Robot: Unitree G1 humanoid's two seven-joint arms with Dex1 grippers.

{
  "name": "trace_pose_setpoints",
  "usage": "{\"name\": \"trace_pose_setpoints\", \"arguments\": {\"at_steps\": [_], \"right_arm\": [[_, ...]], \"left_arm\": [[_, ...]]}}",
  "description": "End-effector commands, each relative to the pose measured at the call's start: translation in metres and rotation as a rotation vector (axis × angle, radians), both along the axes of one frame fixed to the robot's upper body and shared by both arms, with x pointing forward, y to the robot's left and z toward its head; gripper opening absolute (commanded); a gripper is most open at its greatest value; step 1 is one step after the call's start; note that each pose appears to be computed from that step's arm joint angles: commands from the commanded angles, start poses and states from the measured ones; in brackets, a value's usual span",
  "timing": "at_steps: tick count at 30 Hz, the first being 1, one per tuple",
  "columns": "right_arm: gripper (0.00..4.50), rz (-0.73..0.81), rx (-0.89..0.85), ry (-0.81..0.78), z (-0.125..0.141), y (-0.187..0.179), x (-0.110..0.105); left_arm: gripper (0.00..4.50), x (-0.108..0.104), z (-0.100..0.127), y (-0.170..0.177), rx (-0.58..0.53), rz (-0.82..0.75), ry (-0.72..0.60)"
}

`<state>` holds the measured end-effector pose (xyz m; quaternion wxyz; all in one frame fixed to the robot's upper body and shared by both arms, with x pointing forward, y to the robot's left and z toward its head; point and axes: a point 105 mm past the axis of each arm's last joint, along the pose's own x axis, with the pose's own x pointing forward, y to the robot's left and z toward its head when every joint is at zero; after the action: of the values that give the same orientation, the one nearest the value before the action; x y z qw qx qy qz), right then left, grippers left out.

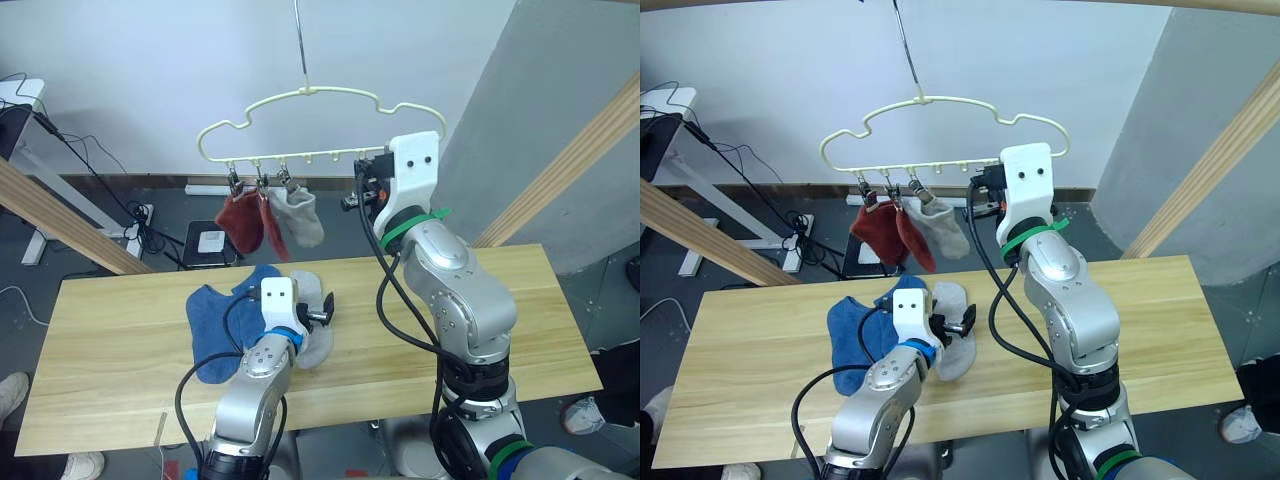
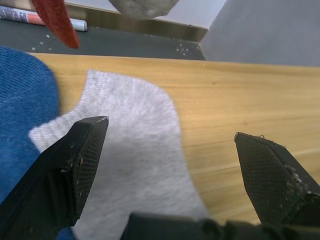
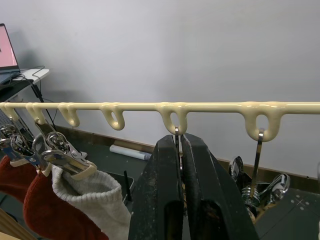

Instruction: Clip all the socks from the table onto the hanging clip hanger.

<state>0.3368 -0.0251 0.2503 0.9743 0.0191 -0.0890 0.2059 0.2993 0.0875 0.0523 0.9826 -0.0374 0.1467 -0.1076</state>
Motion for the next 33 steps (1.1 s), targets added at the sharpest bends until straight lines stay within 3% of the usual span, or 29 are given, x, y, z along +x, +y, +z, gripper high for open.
{"name": "trace_pose_setpoints", "arguments": {"at_steps": [1,8,14,19,22,28,33], "right_arm": [[0.0,0.01,0.016,-0.037,0.008,-0.001,-0.007],[0.0,0.013,0.015,-0.032,0.007,0.0,-0.006],[0.0,0.015,0.021,-0.026,0.007,0.001,-0.006],[0.0,0.013,0.024,-0.024,0.007,0.001,-0.007],[0.0,0.015,0.028,-0.019,0.006,0.001,-0.008],[0.0,0.016,0.029,-0.019,0.006,0.002,-0.008],[0.0,0.016,0.029,-0.018,0.006,0.002,-0.008]], "left_arm": [[4.47,-0.004,0.0,-0.007,0.014,-0.009,0.018],[4.47,0.0,-0.013,0.006,0.089,0.071,0.076],[4.47,-0.009,-0.035,-0.005,0.087,0.015,0.206],[4.47,-0.01,-0.038,0.002,0.098,0.041,0.218],[3.91,-0.01,-0.04,0.007,0.108,0.041,0.22],[2.25,-0.011,-0.04,0.008,0.11,0.023,0.217],[1.61,-0.013,-0.04,0.006,0.102,-0.006,0.209]]}}
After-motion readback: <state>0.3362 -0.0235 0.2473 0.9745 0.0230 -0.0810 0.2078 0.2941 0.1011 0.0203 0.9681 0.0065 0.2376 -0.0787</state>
